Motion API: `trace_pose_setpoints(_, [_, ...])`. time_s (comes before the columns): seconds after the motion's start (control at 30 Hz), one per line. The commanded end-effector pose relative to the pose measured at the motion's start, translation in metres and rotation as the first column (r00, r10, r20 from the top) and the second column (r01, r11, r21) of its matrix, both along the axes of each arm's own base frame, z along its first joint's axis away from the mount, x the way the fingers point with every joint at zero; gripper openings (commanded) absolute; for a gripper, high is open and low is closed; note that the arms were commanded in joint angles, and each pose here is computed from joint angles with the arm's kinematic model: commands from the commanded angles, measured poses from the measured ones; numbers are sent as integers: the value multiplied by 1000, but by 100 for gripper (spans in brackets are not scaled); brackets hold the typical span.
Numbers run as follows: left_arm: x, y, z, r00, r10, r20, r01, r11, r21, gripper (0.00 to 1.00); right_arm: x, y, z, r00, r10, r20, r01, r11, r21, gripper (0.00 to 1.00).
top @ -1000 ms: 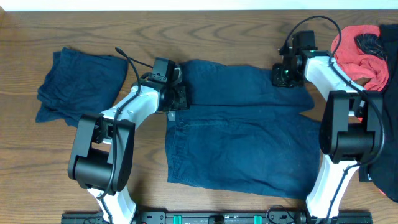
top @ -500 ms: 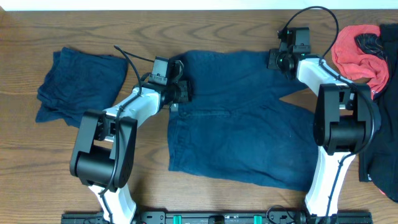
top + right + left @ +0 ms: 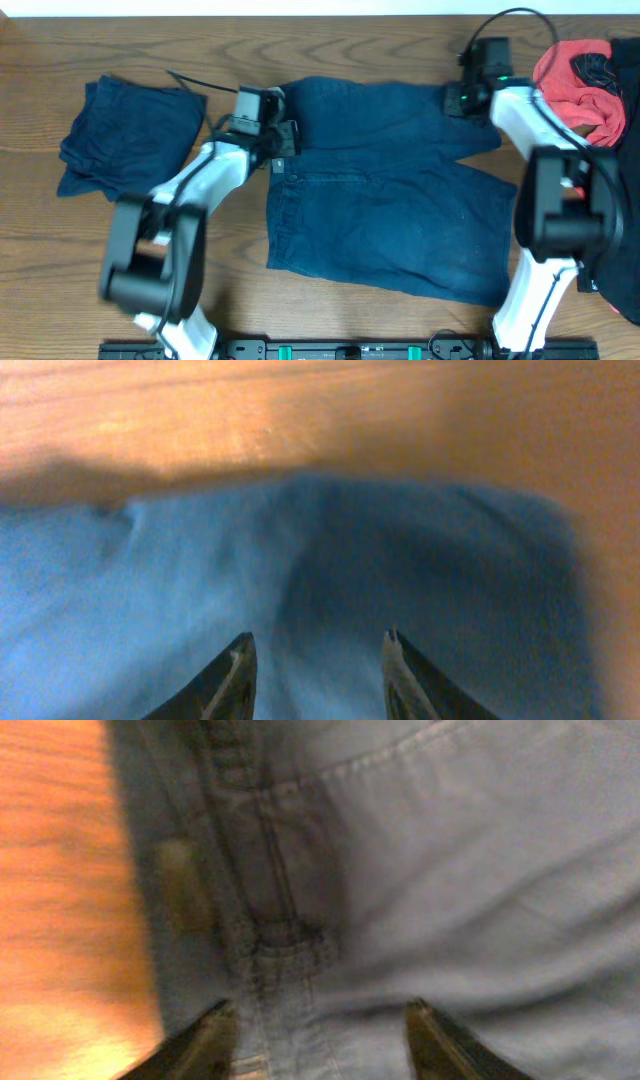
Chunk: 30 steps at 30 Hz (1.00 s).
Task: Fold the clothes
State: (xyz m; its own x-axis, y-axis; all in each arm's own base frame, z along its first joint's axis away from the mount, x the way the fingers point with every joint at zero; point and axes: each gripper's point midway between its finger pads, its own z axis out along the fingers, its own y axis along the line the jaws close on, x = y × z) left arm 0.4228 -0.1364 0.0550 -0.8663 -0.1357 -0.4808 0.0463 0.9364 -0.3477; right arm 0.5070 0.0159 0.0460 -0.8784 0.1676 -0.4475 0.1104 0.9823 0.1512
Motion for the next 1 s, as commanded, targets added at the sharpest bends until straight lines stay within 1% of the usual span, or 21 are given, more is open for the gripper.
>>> trace_pose_setpoints(0.0, [-8,17,59,997,22,76,-22,1000,4,65,-17,-18,95,993,-34,116,36,999,-17,41])
trace_pose_setpoints(0.03, [-22,22,63,999,28,41,-28,1000,12,66,-33,-18,105,995,-36,88,38,999,-19,41])
trace_pose_setpoints(0.07, [-34,27,65,999,33,5,-33,999,20,71,-47,-19,113,997,-39,61,40,999,-21,42])
trace_pose_setpoints(0.13, [-64,37,66,995,44,-89,-41,998,41,74,-77,-18,124,999,-46,-2,46,999,-17,45])
trace_pose_setpoints(0.17, [-79,40,65,989,51,-138,-45,998,50,76,-90,-18,127,997,-67,-36,67,998,-10,46])
trace_pose_setpoints(0.23, [-109,46,62,959,113,-259,-103,993,54,79,-119,-18,130,986,-118,-117,119,993,1,52])
trace_pose_setpoints(0.3, [-139,51,56,900,198,-387,-185,980,71,79,-142,-17,129,968,-158,-196,163,987,9,54])
trace_pose_setpoints(0.4, [-185,59,46,753,329,-570,-304,942,143,80,-175,-14,126,931,-192,-311,202,979,2,54])
trace_pose_setpoints(0.47, [-204,56,38,705,324,-630,-299,942,150,80,-190,-11,123,911,-200,-359,214,977,-2,54])
trace_pose_setpoints(0.53, [-217,49,29,665,323,-673,-319,938,135,80,-202,-9,121,901,-201,-385,218,976,1,54])
trace_pose_setpoints(0.67, [-235,33,6,628,304,-716,-371,926,67,80,-219,-7,117,900,-218,-377,240,971,14,56])
trace_pose_setpoints(0.83, [-250,19,-15,631,272,-727,-419,908,-24,78,-236,0,108,910,-199,-364,235,970,59,55])
trace_pose_setpoints(0.97, [-255,20,-24,620,315,-719,-483,875,-33,77,-245,0,98,901,-198,-386,236,970,53,55])
